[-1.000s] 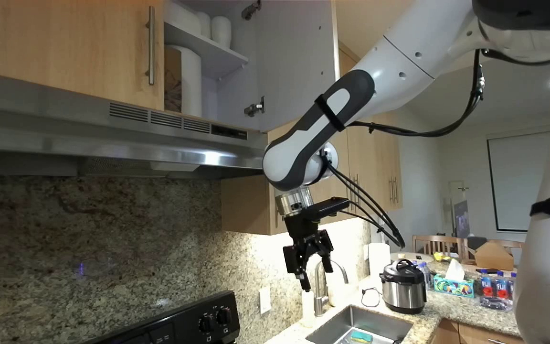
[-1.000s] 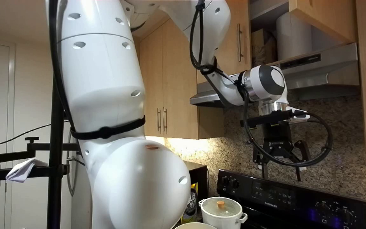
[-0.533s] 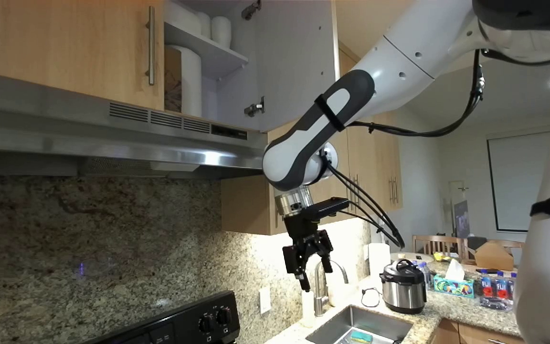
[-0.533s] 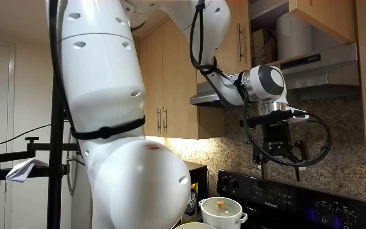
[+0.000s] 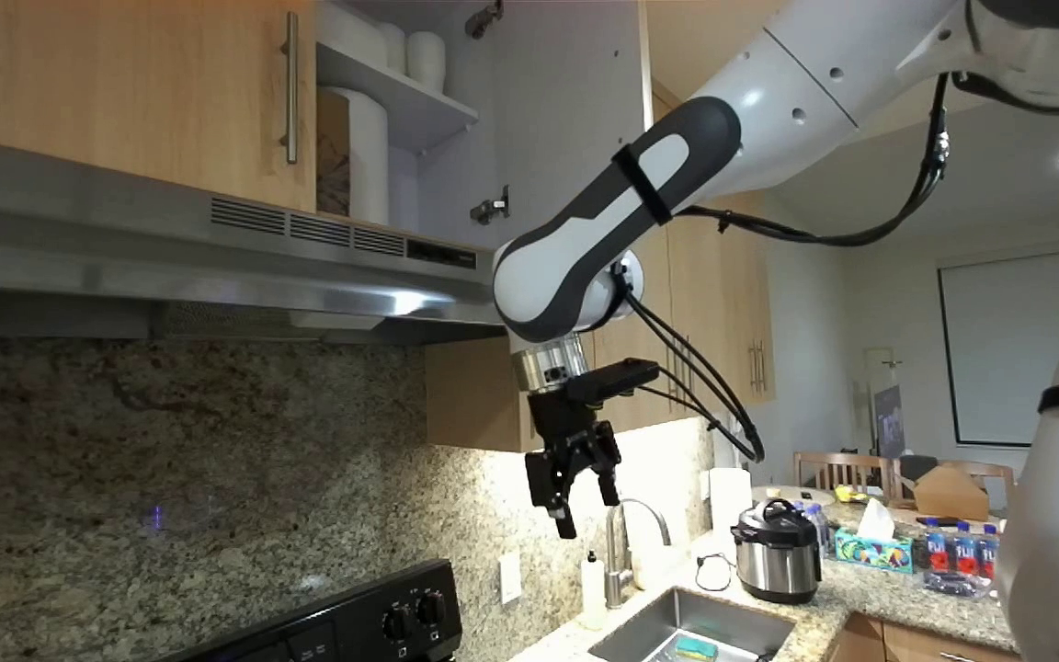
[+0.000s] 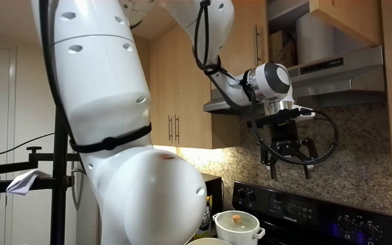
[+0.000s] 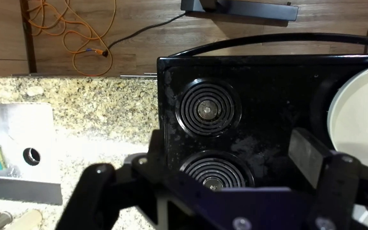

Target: Open the left door of the cupboard

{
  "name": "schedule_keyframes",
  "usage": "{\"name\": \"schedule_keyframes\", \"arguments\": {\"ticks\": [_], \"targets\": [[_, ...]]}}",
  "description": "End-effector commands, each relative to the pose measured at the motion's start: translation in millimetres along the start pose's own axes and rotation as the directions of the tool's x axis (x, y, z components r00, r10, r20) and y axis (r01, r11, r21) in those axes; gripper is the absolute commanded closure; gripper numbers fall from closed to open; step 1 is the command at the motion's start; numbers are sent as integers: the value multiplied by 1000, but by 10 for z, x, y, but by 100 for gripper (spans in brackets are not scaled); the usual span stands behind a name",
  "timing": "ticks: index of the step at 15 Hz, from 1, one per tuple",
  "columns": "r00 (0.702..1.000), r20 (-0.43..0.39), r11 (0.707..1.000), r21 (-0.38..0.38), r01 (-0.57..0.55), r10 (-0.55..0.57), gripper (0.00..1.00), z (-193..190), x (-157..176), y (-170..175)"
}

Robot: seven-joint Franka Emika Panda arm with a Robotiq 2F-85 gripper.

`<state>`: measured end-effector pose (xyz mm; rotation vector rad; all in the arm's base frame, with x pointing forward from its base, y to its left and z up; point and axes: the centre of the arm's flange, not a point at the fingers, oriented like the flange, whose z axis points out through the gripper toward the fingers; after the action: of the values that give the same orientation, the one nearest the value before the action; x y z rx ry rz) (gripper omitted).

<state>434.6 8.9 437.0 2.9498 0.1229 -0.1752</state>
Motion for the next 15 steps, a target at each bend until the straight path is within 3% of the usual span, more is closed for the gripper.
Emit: {"name": "schedule_keyframes", "arguments": {"ticks": [1,6,10,13,15], "targets": [[997,-57,998,-49,42,-44,0,-369,-280,-122],[975,-178,978,-181,99,-132,0,-1047,-499,-302],[940,-262,927,-357,117,-219,0,-1671,-655,-506],[893,-341,893,-432,129,-294,0,-2111,-746,-684],[837,-420,876,-463,134,-350,0,-2415,-831,-864]]}}
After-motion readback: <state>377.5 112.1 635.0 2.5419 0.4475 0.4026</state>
